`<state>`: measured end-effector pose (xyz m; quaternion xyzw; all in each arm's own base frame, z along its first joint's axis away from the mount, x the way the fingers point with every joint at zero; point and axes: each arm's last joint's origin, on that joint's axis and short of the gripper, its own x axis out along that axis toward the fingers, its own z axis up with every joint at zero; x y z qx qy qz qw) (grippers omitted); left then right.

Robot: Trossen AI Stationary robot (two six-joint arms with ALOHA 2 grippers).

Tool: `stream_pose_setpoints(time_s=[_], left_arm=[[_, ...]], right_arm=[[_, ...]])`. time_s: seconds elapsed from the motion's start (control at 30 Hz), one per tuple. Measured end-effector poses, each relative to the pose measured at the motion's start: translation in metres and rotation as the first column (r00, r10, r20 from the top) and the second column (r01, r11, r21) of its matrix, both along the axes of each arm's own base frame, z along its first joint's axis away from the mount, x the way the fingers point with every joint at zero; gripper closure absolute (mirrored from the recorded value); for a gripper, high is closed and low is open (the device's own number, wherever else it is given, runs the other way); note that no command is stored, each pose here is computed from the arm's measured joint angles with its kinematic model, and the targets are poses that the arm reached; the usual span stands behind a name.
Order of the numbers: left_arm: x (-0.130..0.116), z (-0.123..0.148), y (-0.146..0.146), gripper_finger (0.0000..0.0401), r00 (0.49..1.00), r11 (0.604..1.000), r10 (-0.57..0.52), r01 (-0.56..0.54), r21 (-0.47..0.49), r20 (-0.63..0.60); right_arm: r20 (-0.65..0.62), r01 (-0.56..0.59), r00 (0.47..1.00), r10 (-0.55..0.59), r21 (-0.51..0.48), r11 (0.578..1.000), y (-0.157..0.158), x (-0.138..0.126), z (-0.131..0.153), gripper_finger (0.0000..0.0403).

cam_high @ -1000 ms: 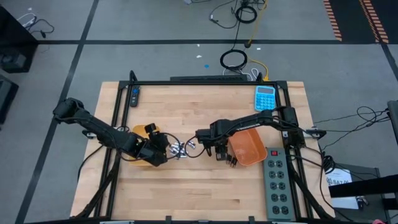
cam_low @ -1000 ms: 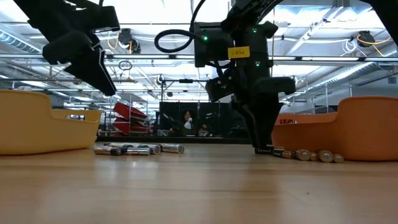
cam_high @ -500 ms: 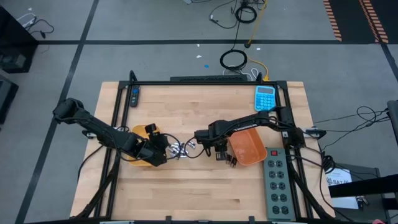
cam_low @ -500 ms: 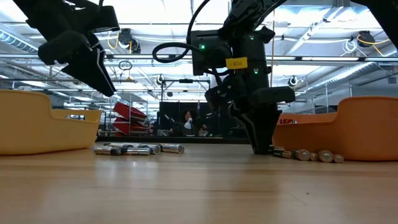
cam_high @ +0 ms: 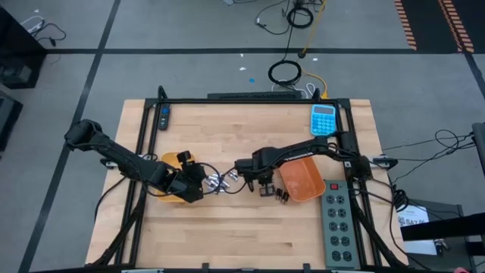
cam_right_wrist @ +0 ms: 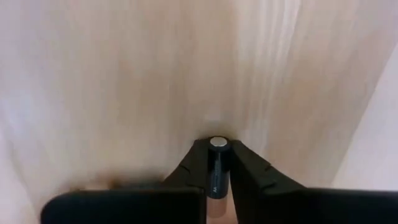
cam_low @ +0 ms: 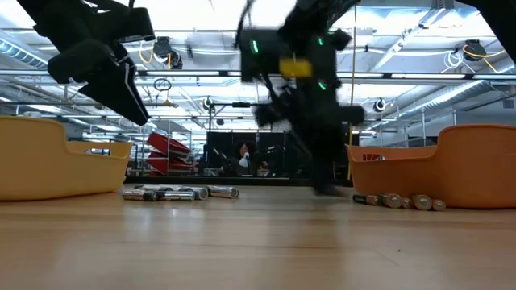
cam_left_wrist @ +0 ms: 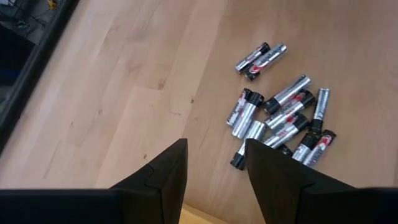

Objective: Sort batteries
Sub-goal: Put the brown battery into the orange bin

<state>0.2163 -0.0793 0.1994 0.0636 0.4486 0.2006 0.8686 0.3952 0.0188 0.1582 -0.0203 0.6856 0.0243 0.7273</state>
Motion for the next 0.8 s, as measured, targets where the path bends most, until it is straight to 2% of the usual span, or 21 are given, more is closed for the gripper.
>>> stream_pose_setpoints(time_s=[0.07,0.17,0.27,0.33,0.4,0.5,0.67,0.8], left_arm=[[0.000,0.000,0.000,0.0231,1.000,1.000,-0.007,0.007,-0.017,-0.007],[0.000,-0.001,-0.001,0.0231,1.000,0.999,-0.015,0.014,-0.040,-0.013],[0.001,0.000,-0.002,0.0231,1.000,0.998,-0.013,0.014,-0.054,0.003],[0.003,0.001,-0.003,0.0231,0.999,0.998,-0.015,0.017,-0.064,0.028],[0.006,0.002,-0.004,0.0231,0.998,0.997,-0.016,0.020,-0.069,0.059],[0.009,0.004,-0.007,0.0231,0.994,0.996,-0.013,0.022,-0.084,0.104],[0.008,0.006,-0.015,0.0231,0.990,0.996,-0.037,0.048,-0.079,0.136],[0.008,0.007,-0.018,0.0231,0.987,0.994,-0.048,0.062,-0.085,0.151]], right_arm=[[0.085,0.011,0.996,-0.010,-0.009,1.000,0.000,-0.002,0.030,0.0381],[0.184,0.060,0.981,-0.055,-0.023,0.998,-0.001,-0.019,0.079,0.0381],[0.180,0.167,0.970,-0.162,-0.012,0.986,-0.006,-0.048,0.113,0.0381],[0.153,0.245,0.958,-0.242,-0.003,0.969,-0.009,-0.068,0.124,0.0381],[0.085,0.301,0.950,-0.299,-0.012,0.954,-0.010,-0.086,0.118,0.0381],[-0.003,0.358,0.934,-0.358,-0.031,0.933,-0.010,-0.108,0.090,0.0374],[0.010,0.420,0.906,-0.422,0.093,0.903,-0.006,-0.134,0.046,0.0371],[0.005,0.449,0.892,-0.452,0.109,0.887,-0.006,-0.147,0.027,0.0369]])
